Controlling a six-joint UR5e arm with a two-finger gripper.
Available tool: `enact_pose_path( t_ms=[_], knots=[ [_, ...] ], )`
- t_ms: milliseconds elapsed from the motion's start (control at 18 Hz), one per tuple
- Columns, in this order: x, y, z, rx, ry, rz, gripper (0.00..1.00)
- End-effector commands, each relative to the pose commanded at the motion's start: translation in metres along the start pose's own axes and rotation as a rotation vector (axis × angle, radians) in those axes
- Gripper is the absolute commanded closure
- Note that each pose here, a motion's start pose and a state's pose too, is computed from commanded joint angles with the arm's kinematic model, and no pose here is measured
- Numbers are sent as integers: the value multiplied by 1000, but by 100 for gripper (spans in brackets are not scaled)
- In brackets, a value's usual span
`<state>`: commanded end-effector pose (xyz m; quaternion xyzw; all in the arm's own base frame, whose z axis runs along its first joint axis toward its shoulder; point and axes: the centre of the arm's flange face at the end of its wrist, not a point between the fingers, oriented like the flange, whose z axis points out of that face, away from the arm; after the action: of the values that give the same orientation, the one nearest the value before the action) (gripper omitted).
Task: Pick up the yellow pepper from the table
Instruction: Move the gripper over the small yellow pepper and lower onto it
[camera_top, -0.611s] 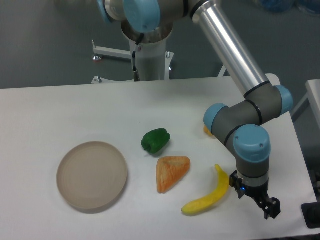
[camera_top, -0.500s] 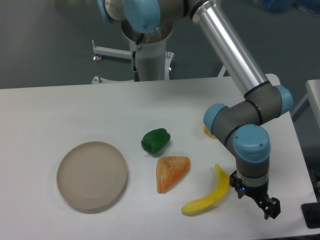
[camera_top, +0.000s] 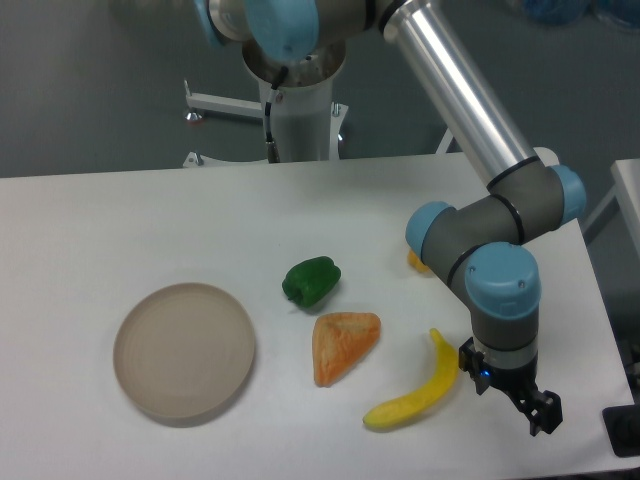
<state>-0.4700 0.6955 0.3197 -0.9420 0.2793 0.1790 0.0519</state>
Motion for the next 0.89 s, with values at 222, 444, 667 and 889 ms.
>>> enact_pose_path(
  t_ms=[222, 444, 667, 889],
  knots=[
    [29, 11, -34, -12, 49, -41, 0],
    [57, 49, -49, -50, 150, -54, 0],
    [76, 85, -69, -150, 267, -10, 0],
    [101, 97, -68, -218, 346, 95, 0]
  ],
)
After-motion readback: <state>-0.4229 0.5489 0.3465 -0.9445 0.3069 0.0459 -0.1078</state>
